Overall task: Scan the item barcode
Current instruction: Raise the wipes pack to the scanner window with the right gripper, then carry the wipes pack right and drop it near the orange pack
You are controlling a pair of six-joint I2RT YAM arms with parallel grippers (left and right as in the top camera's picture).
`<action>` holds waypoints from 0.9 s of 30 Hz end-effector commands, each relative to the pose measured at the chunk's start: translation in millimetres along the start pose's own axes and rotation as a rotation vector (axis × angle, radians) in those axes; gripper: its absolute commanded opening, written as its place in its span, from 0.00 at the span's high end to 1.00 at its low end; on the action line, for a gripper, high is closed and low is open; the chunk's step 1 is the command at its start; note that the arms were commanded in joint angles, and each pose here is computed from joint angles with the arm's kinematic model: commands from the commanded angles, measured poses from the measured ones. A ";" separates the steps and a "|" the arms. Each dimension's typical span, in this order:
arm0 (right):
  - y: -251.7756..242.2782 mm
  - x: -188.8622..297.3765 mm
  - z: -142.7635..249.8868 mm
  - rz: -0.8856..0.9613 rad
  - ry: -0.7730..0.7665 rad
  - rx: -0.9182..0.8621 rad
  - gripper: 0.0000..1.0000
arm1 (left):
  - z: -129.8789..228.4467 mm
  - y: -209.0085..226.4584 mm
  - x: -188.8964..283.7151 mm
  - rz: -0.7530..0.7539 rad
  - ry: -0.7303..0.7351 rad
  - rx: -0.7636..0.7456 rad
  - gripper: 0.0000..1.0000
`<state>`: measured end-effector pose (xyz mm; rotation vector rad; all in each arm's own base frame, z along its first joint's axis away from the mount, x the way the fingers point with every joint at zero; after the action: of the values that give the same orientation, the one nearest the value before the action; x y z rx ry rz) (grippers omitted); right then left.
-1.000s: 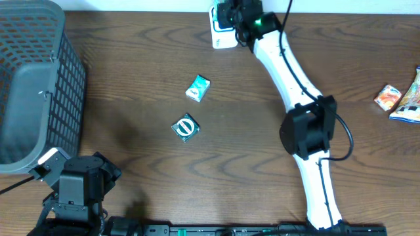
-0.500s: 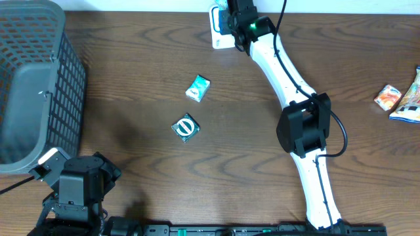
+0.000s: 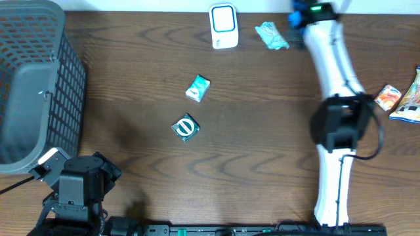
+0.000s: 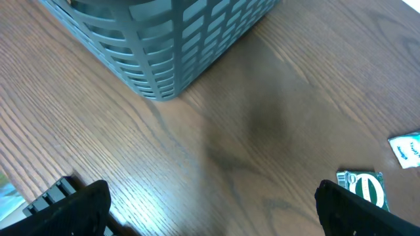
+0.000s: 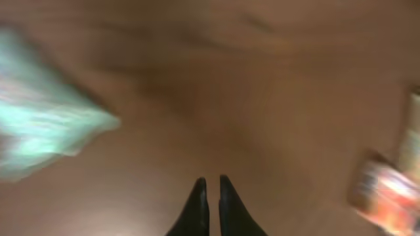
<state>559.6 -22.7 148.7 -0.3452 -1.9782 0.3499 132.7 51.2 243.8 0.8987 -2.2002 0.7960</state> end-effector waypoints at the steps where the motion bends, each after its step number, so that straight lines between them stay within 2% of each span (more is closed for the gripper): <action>1: -75.9 4.2 20.6 0.155 0.084 -0.070 0.98 | -2.1 2.2 0.1 -0.012 -0.014 0.014 0.02; 5: -102.3 -10.1 46.4 0.087 0.178 -0.136 0.99 | -2.1 2.2 0.1 -0.012 -0.014 0.015 0.02; 10: -52.6 -8.0 34.6 -0.416 0.110 -0.140 0.99 | -2.1 2.2 0.1 -0.012 -0.014 0.015 0.02; 12: -32.5 2.1 18.9 -0.570 0.036 -0.136 0.85 | -2.1 2.2 0.1 -0.012 -0.014 0.015 0.02; 14: -17.7 11.2 2.8 -0.655 -0.038 -0.122 0.64 | -2.1 2.2 0.1 -0.012 -0.014 0.015 0.02; 16: 4.2 20.7 -21.2 -0.669 -0.142 -0.073 0.41 | -2.1 2.2 0.1 -0.012 -0.014 0.015 0.02; 21: 56.2 26.5 -47.6 -0.622 -0.294 0.127 0.08 | -2.1 2.2 0.1 -0.012 -0.014 0.015 0.02; 27: 75.6 7.4 -61.9 -0.405 -0.353 0.168 0.01 | -2.1 2.2 0.1 -0.012 -0.014 0.015 0.02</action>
<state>614.9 67.9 166.5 0.3744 -2.2938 0.2041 132.6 51.2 243.7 0.8984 -2.2000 0.7956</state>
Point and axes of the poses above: each gripper's point midway between its finger pads, its own x axis back along the fingers, its own y axis along the line the jaws close on, z = x × y, the point moved 2 cm from there along x, back along the fingers, and after that the axes turned 13 degrees about x, right-handed, at the moved point
